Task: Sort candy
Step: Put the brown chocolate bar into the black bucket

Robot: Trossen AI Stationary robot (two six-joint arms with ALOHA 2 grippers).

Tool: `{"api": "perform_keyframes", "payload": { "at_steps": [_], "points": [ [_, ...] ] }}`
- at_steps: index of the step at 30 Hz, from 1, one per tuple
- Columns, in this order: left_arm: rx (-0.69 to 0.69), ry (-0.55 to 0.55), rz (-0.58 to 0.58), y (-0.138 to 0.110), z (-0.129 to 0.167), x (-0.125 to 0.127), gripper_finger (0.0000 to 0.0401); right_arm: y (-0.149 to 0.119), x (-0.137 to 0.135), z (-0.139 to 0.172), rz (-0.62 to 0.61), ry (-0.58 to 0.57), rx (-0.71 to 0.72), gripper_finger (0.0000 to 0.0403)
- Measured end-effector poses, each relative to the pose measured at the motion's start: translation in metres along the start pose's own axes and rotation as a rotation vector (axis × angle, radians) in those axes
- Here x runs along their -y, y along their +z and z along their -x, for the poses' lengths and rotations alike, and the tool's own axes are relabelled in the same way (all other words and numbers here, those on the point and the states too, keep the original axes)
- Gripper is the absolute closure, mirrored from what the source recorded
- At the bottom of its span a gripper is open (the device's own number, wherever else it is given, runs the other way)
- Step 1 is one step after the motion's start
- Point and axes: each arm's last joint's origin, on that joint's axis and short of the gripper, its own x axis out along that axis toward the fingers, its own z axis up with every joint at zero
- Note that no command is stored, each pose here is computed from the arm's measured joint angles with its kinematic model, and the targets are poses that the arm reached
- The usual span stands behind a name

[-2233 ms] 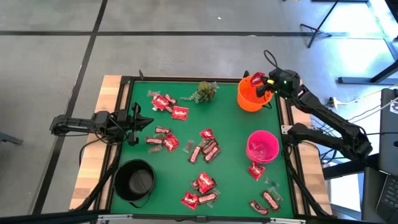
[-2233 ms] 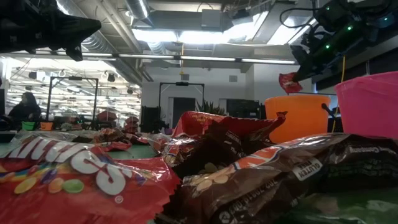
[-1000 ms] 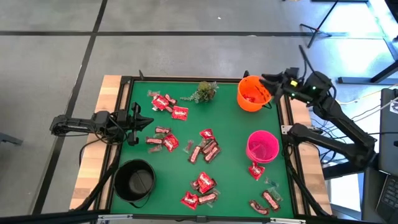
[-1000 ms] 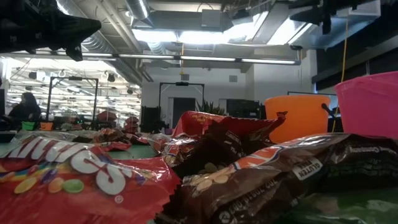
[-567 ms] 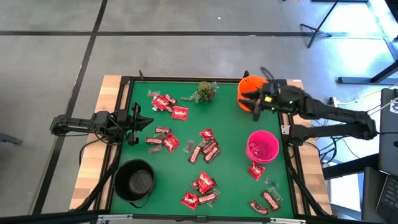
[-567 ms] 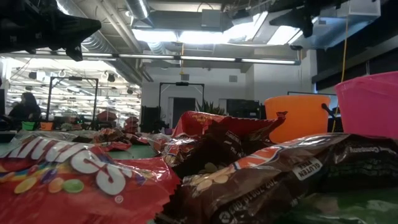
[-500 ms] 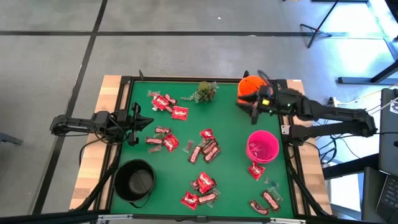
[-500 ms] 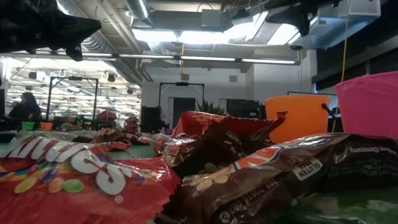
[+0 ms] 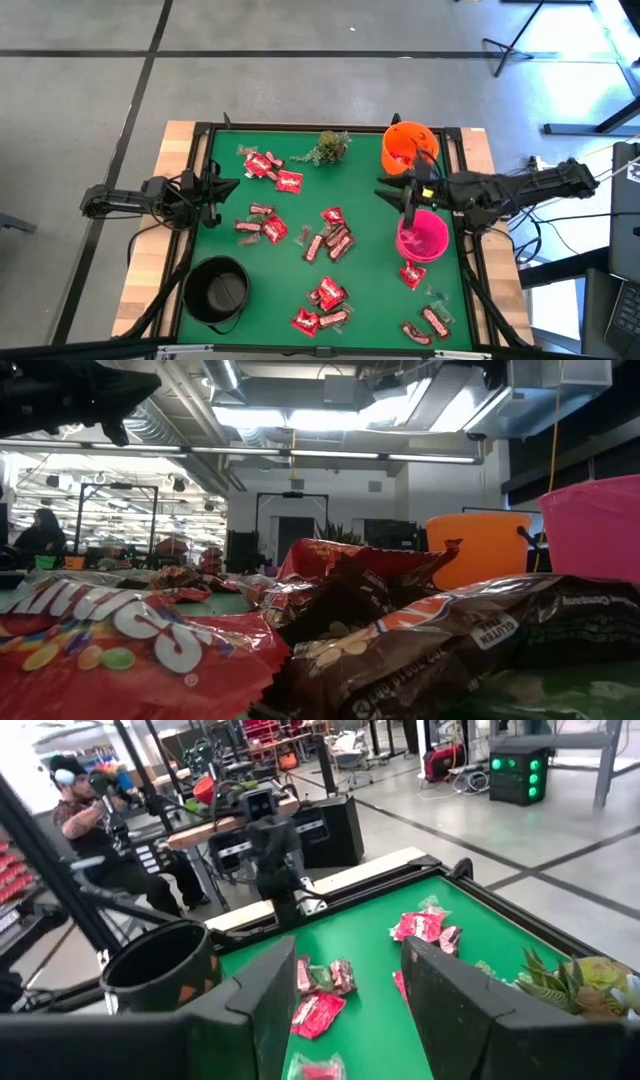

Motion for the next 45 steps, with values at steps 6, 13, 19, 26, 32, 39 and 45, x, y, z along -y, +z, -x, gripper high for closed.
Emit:
{"api": "perform_keyframes", "payload": {
  "at_steps": [6,13,19,26,32,39,45],
  "points": [
    [0.002,0.009,0.000,0.000,0.000,0.000,0.0401,-0.005,-0.015,0.008,0.060,0.001,0.005,0.0224],
    [0.008,0.043,0.008,0.001,0.000,-0.001,0.0401,-0.014,-0.022,0.004,0.088,-0.017,-0.024,0.0224],
    [0.003,0.042,0.007,0.000,0.000,-0.001,0.0401,-0.022,-0.024,-0.005,0.111,-0.029,-0.058,0.0224],
    [-0.002,0.112,-0.021,0.000,0.000,-0.003,0.0401,-0.024,-0.025,-0.007,0.125,-0.020,-0.079,0.0224],
    [-0.031,0.169,-0.098,-0.002,0.000,-0.005,0.0401,-0.024,-0.026,-0.007,0.196,0.019,-0.080,0.0224],
    [-0.042,0.288,-0.129,-0.002,0.001,-0.008,0.0401,-0.024,-0.027,-0.007,0.266,0.043,-0.083,0.0224],
    [-0.042,0.287,-0.135,-0.002,0.001,-0.008,0.0401,-0.028,-0.025,-0.015,0.284,0.024,-0.102,0.0224]
  ]
}}
